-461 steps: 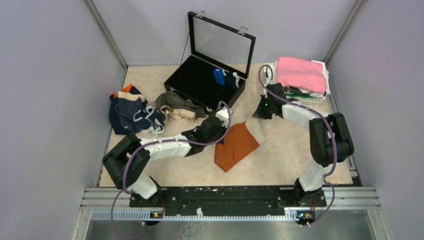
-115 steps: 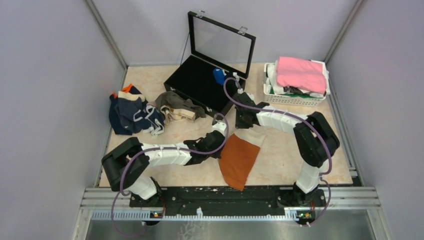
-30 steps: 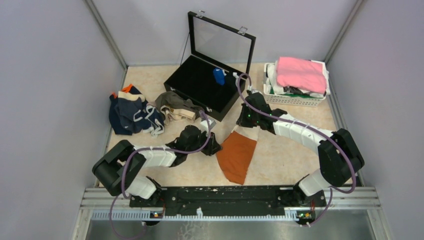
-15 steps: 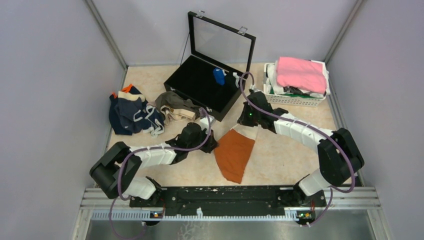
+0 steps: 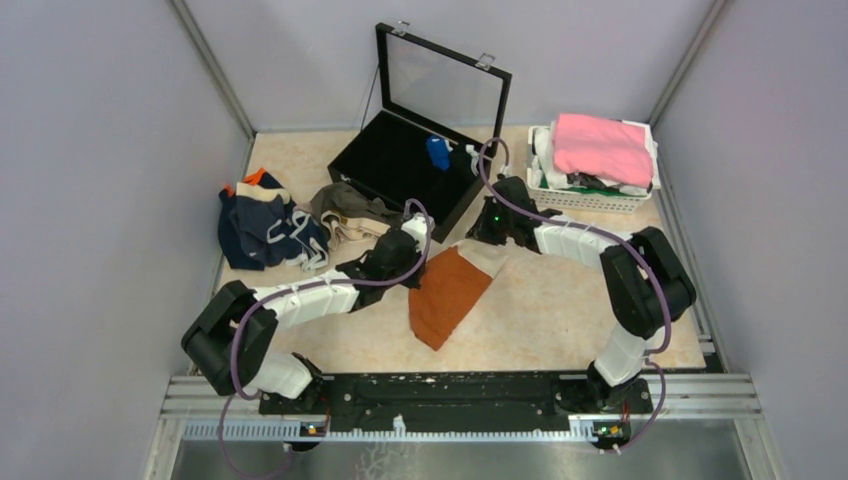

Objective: Roll the underwear
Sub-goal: Fold the underwear at the center of the board.

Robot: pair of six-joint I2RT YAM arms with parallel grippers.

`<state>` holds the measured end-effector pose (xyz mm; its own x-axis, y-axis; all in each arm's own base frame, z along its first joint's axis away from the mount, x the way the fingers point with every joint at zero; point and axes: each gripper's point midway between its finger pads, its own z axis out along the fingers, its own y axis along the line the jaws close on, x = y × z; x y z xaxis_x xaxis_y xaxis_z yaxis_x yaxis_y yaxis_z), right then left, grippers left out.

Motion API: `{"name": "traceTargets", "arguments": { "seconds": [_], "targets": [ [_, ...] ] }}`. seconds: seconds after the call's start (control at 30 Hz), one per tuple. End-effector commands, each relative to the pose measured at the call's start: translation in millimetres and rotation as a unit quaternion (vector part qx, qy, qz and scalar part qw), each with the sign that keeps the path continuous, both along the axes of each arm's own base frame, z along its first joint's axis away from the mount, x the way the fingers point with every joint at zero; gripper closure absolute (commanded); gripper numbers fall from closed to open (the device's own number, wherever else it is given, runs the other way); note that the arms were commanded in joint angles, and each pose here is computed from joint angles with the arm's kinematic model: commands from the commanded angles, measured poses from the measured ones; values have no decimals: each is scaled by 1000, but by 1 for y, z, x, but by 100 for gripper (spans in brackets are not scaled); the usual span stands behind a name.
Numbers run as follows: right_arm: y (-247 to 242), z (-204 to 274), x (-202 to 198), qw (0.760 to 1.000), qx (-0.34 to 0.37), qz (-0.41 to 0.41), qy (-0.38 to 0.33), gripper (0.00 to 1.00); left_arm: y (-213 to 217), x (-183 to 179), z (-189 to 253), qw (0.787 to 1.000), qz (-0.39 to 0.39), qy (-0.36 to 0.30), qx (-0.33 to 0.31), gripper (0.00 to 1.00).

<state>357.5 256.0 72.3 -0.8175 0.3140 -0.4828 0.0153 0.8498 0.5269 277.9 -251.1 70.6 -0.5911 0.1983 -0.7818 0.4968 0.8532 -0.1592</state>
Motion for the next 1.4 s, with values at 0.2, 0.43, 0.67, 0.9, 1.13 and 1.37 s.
{"name": "traceTargets", "arguments": {
  "seconds": [0.2, 0.43, 0.67, 0.9, 1.13, 1.37],
  "targets": [
    [0, 8, 38, 989, 130, -65, -25, 100, -9, -23, 10, 997, -29, -37, 65, 100],
    [-8, 9, 25, 987, 141, -69, -34, 100, -21, -44, 7, 993, -54, -38, 94, 100],
    [-25, 9, 8, 987, 129, -82, -42, 100, -32, -60, 2, 992, -70, -32, 102, 100],
    [-35, 11, -2, 988, 120, -89, -48, 100, -47, -73, -4, 990, -84, -27, 114, 100],
    [-43, 16, -15, 989, 111, -88, -50, 100, -48, -74, -13, 987, -81, -25, 135, 100],
    [-57, 2, -32, 991, 85, -98, -35, 100, -52, -75, -18, 986, -89, -21, 136, 100]
  ]
}}
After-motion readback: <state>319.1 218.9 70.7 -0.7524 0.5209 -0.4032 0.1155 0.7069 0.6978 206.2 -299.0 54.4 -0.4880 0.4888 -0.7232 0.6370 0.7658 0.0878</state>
